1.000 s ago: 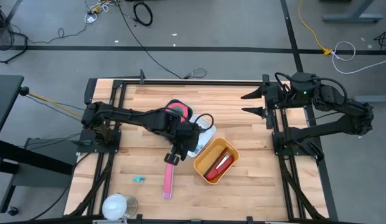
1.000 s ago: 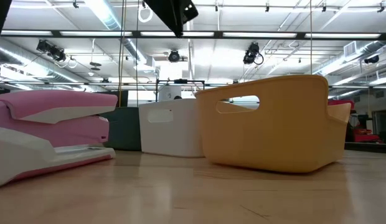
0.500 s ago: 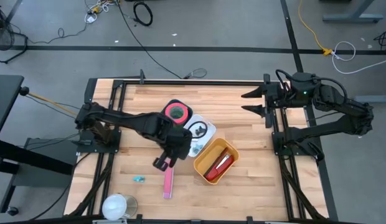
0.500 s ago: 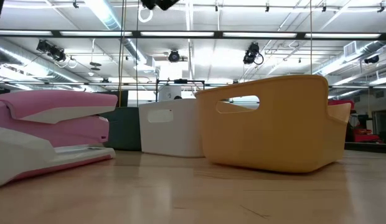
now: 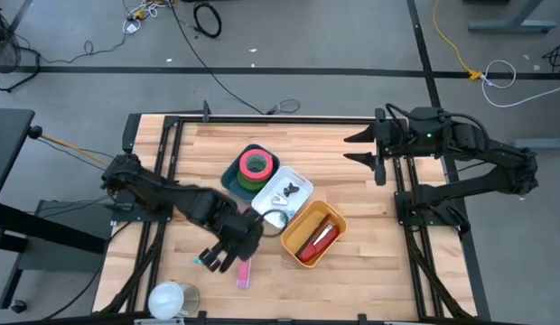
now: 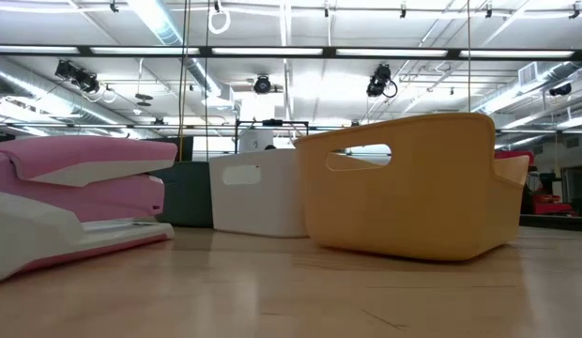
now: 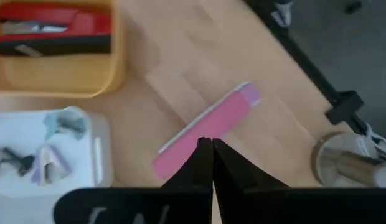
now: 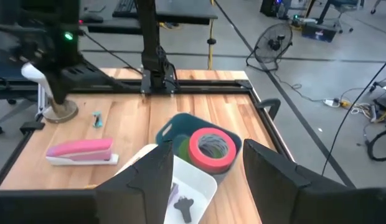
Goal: Pick and place Stapler, Stapler remover, tape
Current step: Put the blue staple remover into the white bin
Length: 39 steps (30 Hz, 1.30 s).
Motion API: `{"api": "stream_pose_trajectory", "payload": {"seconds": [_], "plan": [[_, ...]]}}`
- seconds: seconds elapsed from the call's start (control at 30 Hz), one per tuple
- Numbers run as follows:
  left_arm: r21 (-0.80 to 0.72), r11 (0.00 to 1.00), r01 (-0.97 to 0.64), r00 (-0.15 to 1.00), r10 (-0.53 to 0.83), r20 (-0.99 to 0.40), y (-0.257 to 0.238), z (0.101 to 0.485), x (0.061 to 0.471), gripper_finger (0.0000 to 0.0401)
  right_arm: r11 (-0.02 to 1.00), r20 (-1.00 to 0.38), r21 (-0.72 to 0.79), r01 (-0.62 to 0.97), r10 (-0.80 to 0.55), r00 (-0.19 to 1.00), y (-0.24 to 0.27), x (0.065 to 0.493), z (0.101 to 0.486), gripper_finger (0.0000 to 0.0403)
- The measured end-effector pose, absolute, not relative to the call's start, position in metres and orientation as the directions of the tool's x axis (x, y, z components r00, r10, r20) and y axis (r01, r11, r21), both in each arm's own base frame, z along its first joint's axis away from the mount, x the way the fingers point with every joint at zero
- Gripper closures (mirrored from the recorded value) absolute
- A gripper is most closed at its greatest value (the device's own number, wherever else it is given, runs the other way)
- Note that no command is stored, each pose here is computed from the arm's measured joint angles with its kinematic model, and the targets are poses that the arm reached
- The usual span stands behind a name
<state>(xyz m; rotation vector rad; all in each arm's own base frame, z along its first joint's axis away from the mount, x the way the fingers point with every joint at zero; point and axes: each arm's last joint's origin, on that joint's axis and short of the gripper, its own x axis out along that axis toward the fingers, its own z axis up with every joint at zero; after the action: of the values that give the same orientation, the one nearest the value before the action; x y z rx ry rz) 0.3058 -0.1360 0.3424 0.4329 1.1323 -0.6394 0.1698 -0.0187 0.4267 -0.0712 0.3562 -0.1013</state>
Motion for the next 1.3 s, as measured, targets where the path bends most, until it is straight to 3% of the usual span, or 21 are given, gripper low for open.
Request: {"api": "stream_pose_trajectory", "payload": {"seconds": [0.5, 0.8, 1.3], "plan": [[-0.049, 0.753, 0.656, 0.220, -0.252, -0.942, -0.161, 0.339, 0.290, 0.0400, 0.993, -0.372, -0.082, 0.083, -0.108, 0.922, -0.020, 0.179, 0.422, 0.0209], [-0.113, 0.755, 0.646, 0.126, -0.252, -0.959, -0.165, 0.299, 0.277, 0.0401, 0.994, -0.376, -0.054, 0.094, -0.107, 0.921, -0.020, 0.179, 0.422, 0.0209], [-0.166, 0.841, 0.515, 0.175, -0.293, -0.940, -0.164, 0.260, 0.222, 0.0401, 0.994, -0.393, -0.058, 0.091, -0.107, 0.913, -0.019, 0.178, 0.420, 0.0209]]}}
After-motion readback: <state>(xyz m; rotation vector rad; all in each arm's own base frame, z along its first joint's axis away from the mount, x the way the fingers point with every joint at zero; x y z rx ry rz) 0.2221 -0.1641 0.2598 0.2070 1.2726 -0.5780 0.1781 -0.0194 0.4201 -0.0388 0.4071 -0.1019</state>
